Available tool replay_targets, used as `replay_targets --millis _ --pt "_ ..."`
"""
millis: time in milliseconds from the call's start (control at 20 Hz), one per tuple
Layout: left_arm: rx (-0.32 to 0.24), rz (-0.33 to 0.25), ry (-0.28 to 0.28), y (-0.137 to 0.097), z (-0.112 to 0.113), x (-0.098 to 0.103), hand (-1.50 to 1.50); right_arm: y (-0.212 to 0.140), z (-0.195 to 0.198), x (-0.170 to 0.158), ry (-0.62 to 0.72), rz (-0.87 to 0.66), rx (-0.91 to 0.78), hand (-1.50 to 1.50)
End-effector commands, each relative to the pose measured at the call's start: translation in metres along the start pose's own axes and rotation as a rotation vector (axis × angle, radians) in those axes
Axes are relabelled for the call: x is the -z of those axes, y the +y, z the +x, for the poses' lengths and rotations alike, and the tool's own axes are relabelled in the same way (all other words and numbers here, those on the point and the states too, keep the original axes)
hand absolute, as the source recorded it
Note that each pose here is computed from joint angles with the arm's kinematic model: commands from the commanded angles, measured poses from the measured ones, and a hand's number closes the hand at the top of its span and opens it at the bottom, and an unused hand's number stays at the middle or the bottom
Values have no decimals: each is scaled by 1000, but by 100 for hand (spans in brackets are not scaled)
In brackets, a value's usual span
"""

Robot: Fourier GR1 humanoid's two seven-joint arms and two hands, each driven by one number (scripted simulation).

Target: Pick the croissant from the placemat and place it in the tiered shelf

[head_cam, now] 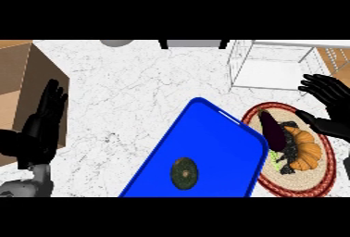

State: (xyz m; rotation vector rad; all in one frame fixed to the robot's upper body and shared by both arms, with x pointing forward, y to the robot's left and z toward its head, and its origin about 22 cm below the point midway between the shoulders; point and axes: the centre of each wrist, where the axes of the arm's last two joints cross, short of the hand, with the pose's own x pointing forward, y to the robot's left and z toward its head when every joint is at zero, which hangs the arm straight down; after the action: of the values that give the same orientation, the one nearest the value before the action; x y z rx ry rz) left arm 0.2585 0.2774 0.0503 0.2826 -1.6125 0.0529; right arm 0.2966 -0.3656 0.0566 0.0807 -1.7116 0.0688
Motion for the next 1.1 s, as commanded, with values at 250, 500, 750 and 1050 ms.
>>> replay_targets --millis 250,500,750,1050 --pt "-23 -26 13 -2 4 -2 0 -86 57 -29 55 364 -187 -150" --pt "-12 -14 -1 -2 21 1 0 -85 112 -19 150 528 -492 -150" --pt "-2 -7 19 1 2 -4 0 -41 142 -14 146 545 -910 -150" --pt "-28 -20 7 0 7 5 0 8 122 -17 270 516 -1144 -150"
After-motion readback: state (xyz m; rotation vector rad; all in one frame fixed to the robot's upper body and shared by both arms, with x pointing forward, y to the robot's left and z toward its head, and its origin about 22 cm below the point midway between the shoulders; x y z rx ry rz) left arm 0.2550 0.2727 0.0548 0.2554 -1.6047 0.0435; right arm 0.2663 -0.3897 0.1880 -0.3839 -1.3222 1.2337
